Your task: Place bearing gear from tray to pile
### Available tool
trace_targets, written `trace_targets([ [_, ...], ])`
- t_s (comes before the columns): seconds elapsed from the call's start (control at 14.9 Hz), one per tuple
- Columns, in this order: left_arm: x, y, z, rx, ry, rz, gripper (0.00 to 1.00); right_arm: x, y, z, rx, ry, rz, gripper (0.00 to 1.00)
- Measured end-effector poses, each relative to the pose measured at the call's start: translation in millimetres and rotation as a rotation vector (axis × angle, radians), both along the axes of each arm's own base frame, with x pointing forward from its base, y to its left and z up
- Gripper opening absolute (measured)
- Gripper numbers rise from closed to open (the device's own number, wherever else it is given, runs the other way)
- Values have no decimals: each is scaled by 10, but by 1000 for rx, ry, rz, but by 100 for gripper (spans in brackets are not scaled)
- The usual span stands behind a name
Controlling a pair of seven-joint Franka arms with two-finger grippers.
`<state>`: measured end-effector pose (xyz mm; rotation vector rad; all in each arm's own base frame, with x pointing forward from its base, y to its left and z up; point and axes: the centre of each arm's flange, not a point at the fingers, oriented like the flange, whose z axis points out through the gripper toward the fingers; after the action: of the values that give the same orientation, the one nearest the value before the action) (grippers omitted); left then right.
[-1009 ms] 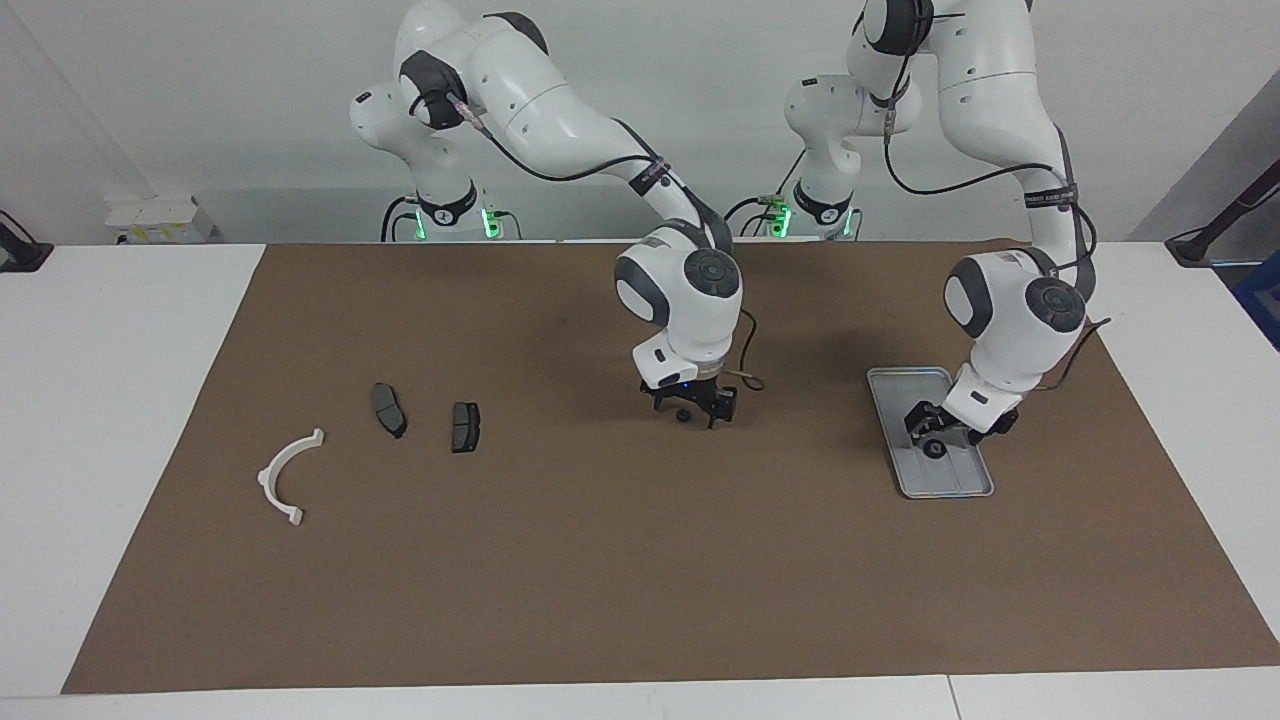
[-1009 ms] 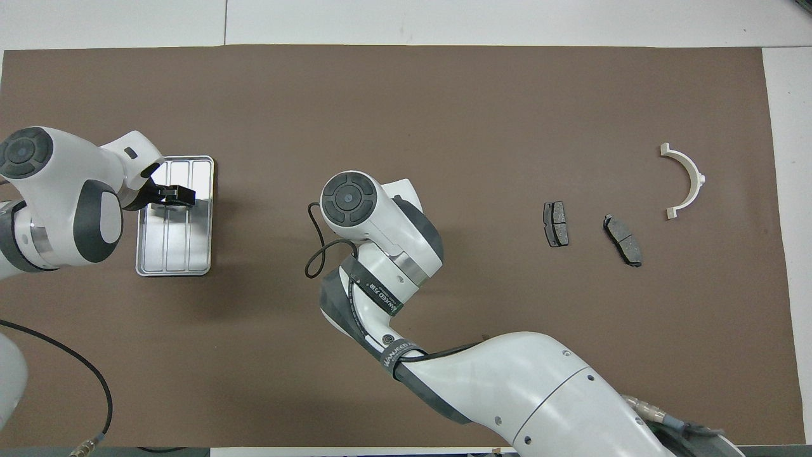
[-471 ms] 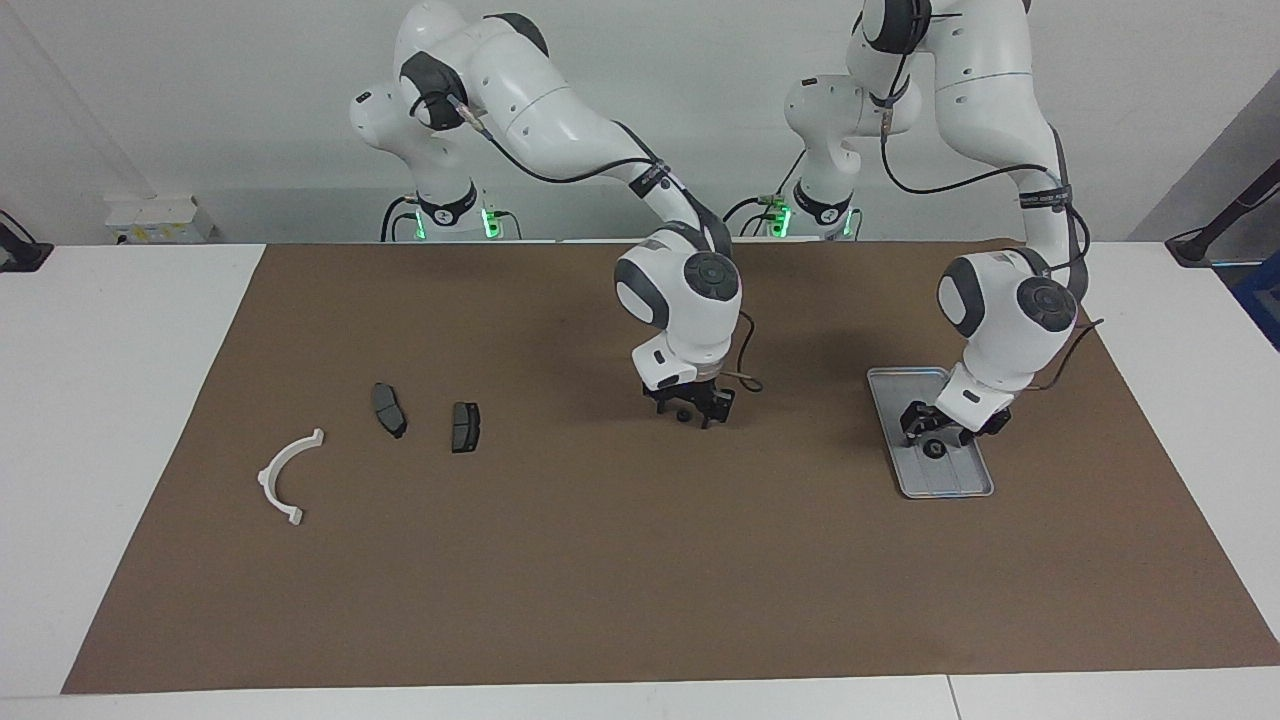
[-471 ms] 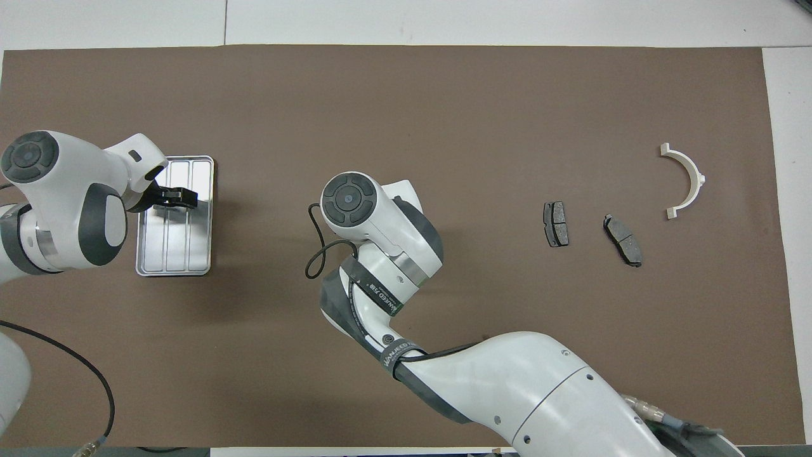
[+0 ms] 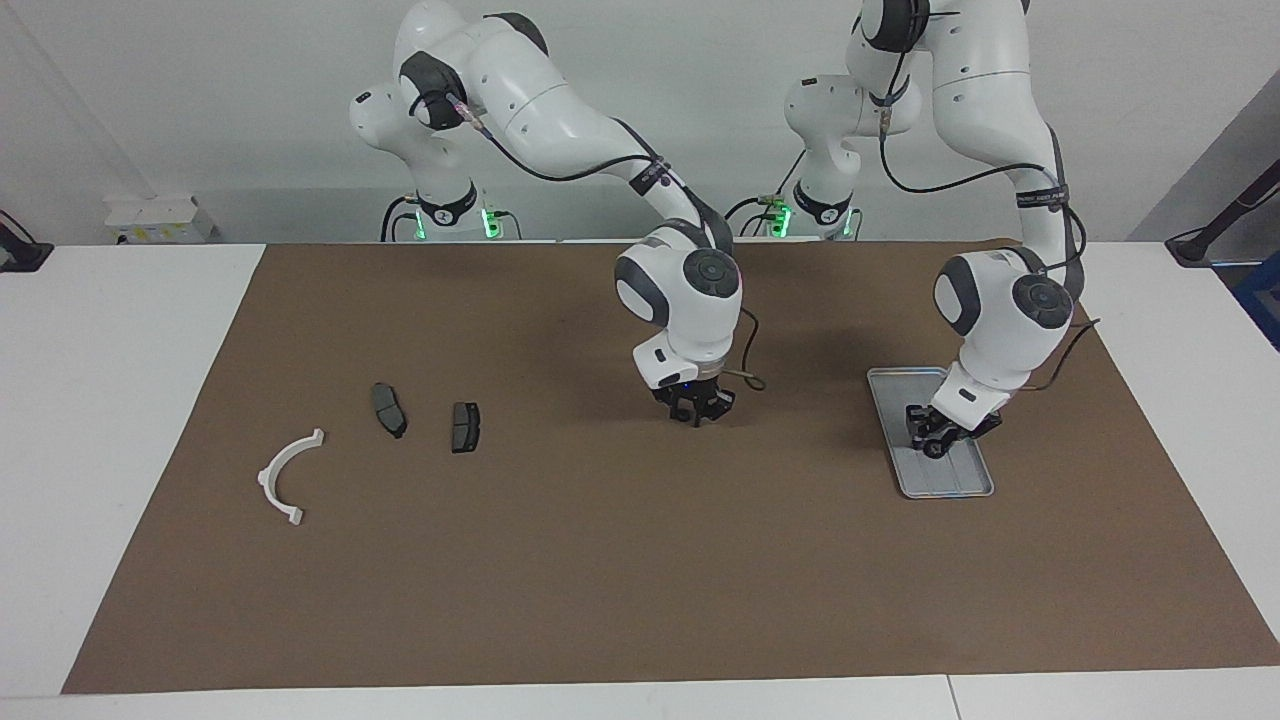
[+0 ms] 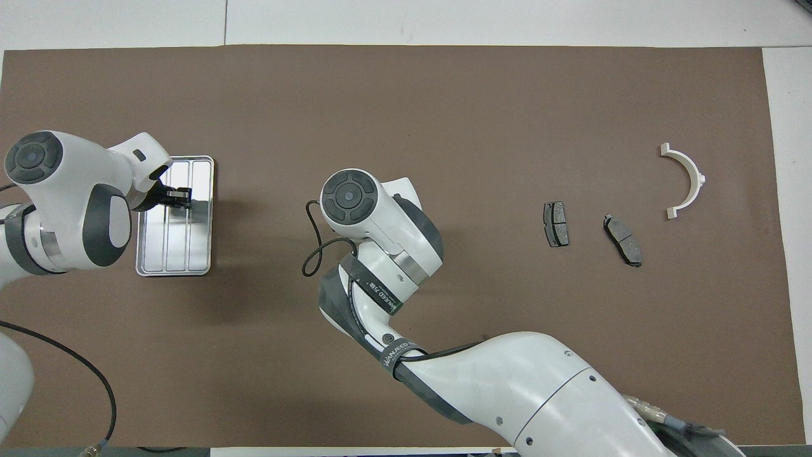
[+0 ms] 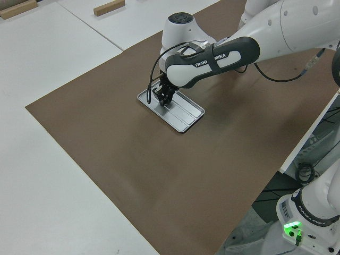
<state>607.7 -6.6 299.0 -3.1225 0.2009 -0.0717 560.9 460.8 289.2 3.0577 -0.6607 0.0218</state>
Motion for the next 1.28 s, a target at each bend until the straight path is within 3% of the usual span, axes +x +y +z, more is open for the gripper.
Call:
trace_targets([
  [0.07, -1, 8, -2, 1, 0, 1, 34, 0, 0, 0, 0, 0, 0, 24],
  [0.27, 6, 29, 18, 2, 0, 4, 34, 1, -1, 0, 0, 0, -1, 24],
  [0.47, 91, 95, 278, 2, 47, 1, 34, 109, -186, 55, -29, 17, -19, 24],
  [0.67, 218, 145, 936, -4, 93, -2, 34, 585, -964, 577, -72, 67, 78, 24],
  [0.87, 244, 46, 1535, -36, 110, 8, 34, 1065, -2300, 1239, -61, 89, 252, 24],
  [1.08, 193, -601, 1766, -63, 118, 98, 34, 1352, -3494, 1388, -41, 73, 410, 24],
  [1.28, -84, -1937, 1745, -36, 114, 164, 34, 1475, -4179, 1021, -34, 47, 483, 24],
])
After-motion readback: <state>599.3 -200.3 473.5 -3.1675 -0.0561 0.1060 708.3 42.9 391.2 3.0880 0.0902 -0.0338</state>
